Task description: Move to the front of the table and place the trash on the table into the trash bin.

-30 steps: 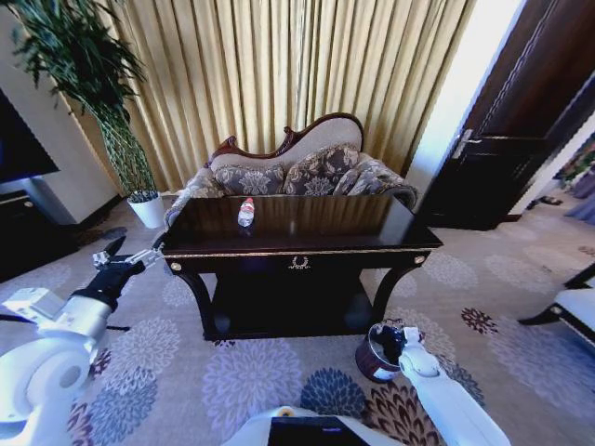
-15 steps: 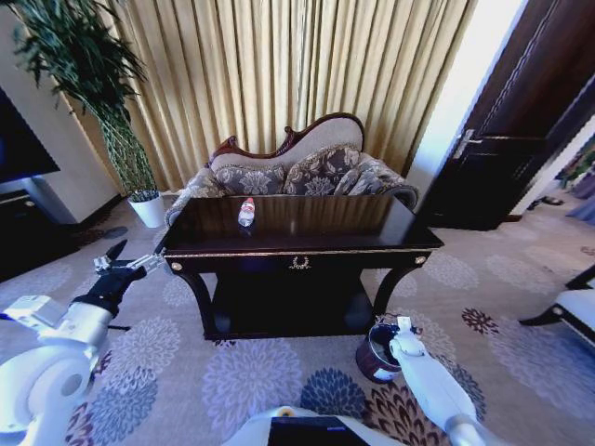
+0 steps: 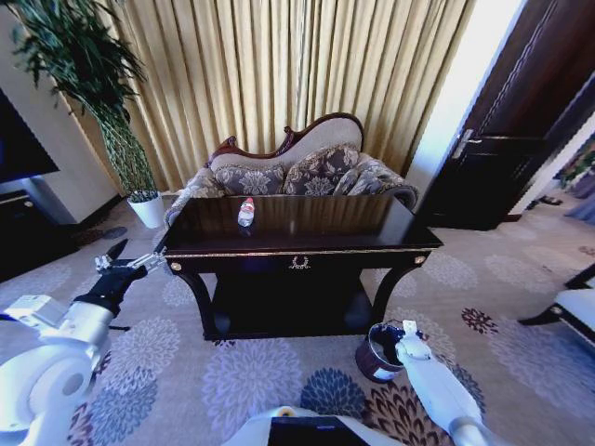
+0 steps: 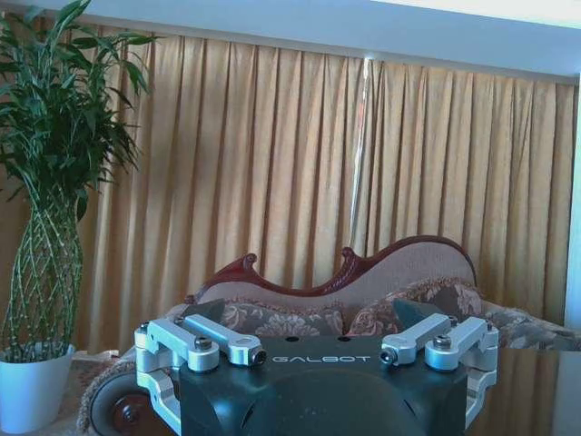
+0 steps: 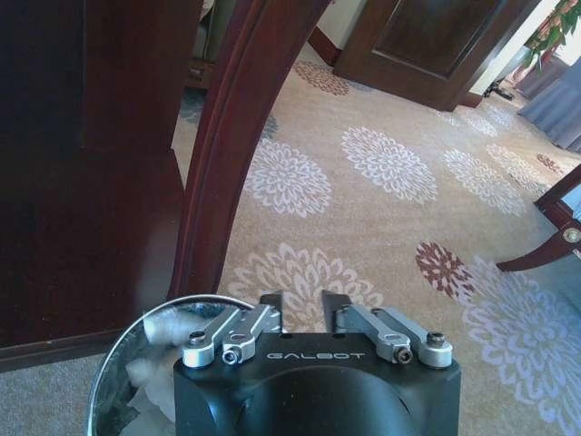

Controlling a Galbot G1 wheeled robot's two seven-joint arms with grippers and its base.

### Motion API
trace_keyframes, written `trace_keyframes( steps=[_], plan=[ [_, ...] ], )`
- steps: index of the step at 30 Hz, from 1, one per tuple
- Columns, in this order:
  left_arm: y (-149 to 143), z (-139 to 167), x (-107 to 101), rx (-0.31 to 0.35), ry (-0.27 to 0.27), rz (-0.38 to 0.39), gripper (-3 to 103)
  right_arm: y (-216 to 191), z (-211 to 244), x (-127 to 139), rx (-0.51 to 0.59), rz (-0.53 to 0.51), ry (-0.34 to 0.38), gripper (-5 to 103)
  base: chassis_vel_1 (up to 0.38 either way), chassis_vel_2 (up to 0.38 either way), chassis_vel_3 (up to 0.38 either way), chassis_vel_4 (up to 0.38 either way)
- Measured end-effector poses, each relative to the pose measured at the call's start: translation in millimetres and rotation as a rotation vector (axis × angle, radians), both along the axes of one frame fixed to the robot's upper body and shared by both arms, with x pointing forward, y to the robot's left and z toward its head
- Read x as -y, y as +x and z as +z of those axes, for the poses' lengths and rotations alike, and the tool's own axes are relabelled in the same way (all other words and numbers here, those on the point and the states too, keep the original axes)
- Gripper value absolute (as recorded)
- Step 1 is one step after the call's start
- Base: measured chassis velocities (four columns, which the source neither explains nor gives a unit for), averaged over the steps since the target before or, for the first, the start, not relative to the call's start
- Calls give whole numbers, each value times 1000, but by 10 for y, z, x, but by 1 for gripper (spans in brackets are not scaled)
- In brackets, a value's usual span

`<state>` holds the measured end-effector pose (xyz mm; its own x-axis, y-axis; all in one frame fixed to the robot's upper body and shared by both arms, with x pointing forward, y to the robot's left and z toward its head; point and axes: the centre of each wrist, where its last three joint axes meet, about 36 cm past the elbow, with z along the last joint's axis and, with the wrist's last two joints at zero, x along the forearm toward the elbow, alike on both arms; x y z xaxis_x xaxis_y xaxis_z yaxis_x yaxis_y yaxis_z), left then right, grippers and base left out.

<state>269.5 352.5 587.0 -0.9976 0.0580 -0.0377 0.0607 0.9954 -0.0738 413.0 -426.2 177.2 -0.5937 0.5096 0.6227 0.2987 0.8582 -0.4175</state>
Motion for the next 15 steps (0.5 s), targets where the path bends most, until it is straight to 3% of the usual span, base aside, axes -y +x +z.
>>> trace_keyframes(
  steps=[1,2,5,7,8,15],
  plan=[
    [-1,0,1,0,0,0,100,2,1,-2,1,0,0,24,0,0,0,0],
    [-3,1,2,0,0,0,100,5,3,-3,1,-1,-1,35,0,0,0,0],
    [-10,4,6,1,-1,0,100,10,13,4,3,-1,-4,40,0,0,0,0],
    [-13,8,11,3,-1,0,100,2,25,34,3,-1,-9,51,0,0,0,0],
    [-13,8,11,3,-1,0,100,2,25,34,3,-1,-9,51,0,0,0,0],
    [-15,21,24,8,0,-4,100,-55,42,87,3,-8,-7,78,0,0,0,0]
  ],
)
